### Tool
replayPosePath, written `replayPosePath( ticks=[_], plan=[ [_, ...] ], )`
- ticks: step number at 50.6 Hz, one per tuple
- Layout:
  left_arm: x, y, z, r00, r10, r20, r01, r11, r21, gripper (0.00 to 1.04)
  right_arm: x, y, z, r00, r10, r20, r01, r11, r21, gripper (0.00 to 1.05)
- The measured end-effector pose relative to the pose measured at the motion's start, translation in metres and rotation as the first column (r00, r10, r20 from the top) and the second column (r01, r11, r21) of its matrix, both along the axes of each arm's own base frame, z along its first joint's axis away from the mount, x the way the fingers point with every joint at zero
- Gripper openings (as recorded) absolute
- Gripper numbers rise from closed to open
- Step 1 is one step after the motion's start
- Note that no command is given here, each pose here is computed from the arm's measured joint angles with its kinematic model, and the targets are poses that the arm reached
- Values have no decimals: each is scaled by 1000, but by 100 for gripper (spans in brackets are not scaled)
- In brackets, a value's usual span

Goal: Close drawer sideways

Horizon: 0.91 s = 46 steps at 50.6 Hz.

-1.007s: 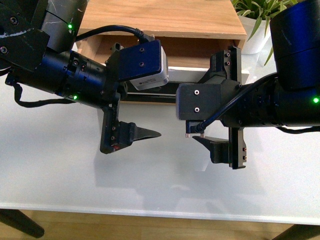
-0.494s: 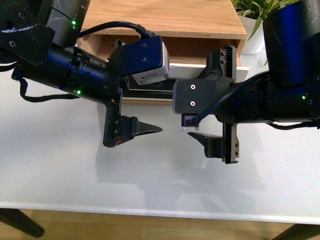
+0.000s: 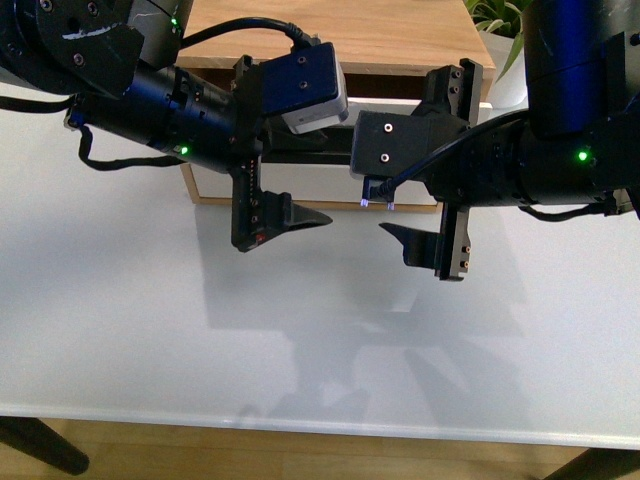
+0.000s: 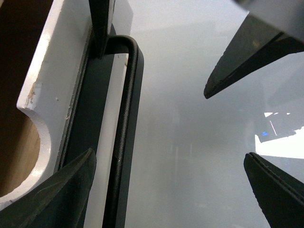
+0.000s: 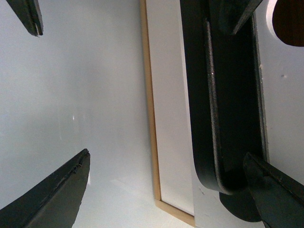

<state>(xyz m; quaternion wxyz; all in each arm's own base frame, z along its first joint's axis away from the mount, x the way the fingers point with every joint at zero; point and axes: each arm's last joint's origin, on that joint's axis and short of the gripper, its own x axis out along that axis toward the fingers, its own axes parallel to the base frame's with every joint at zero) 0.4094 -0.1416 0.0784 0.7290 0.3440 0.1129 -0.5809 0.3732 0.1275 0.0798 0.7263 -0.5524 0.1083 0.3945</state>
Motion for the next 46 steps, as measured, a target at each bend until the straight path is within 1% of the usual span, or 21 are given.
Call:
replayPosePath(
  ticks=[7,22,31,46],
  plan=[
    [10,-2,1,1000,21,0,-21,1000,-8,96,7,-1,3,999,-28,15,28,1000,4,96],
    [37,-4,4,998,69,4,-69,998,0,96,26,-17,-3,985,-171,20,171,985,-9,96],
    [46,-5,3,996,89,-10,-89,996,-6,96,35,-16,-3,982,-187,27,187,982,4,96],
    [50,-8,3,995,94,-29,-94,995,-24,96,38,-15,-3,981,-192,30,191,981,18,96]
  ],
)
